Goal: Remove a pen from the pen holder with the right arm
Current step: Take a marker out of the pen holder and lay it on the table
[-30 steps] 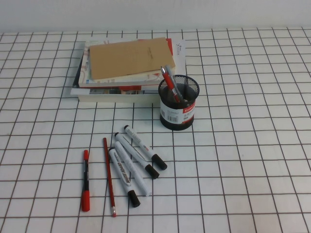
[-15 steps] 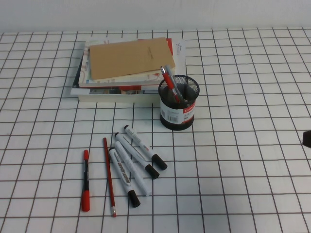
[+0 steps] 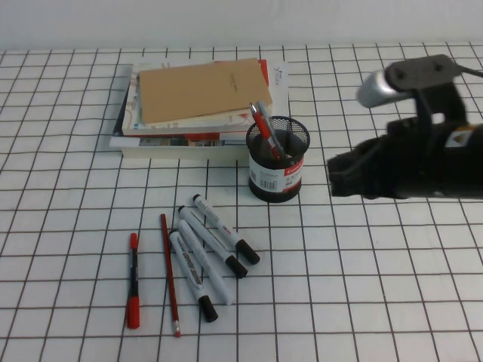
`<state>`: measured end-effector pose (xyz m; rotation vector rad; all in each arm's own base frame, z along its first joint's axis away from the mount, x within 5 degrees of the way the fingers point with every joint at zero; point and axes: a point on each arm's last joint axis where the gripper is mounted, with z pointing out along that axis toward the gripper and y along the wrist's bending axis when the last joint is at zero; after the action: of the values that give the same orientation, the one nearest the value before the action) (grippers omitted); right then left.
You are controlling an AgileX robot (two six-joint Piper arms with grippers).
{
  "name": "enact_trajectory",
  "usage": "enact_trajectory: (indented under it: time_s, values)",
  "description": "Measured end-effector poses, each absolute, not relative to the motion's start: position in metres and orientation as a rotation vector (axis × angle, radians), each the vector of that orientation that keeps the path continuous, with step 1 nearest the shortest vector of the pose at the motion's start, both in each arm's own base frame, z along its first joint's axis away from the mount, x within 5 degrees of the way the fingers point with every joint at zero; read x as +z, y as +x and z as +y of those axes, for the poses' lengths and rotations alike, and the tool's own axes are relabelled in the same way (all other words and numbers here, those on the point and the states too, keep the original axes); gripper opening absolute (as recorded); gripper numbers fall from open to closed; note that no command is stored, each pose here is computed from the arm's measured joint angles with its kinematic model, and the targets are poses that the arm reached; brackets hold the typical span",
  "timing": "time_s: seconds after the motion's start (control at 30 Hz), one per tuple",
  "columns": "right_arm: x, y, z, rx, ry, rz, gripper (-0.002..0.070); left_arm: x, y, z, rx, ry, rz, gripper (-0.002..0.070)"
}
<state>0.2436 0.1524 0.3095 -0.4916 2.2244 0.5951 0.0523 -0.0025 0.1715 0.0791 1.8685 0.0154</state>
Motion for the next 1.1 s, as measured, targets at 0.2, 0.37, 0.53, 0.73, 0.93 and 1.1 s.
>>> enact_trajectory:
  time_s: [0.2, 0.37, 0.53, 0.73, 0.93, 1.1]
  values:
    - [0.302, 0.262, 0.207, 0.602, -0.652, 2.142, 0.0010, 0.172, 0.052, -0.002, 0.015, 0.079, 1.869, -0.0004]
    - [0.295, 0.283, 0.237, 0.573, -0.727, 2.085, 0.0183, 0.172, 0.052, -0.002, 0.015, 0.079, 1.869, -0.0004]
    - [0.274, 0.306, 0.248, 0.489, -0.698, 2.014, 0.0333, 0.172, 0.052, -0.002, 0.015, 0.079, 1.869, -0.0004]
    - [0.251, 0.325, 0.254, 0.407, -0.653, 1.949, 0.0344, 0.172, 0.052, -0.002, 0.015, 0.079, 1.869, -0.0004]
    - [0.237, 0.338, 0.256, 0.335, -0.629, 1.871, 0.0344, 0.172, 0.052, -0.002, 0.015, 0.079, 1.869, -0.0004]
    - [0.231, 0.344, 0.258, 0.294, -0.629, 1.817, 0.0322, 0.172, 0.052, -0.002, 0.015, 0.079, 1.869, -0.0004]
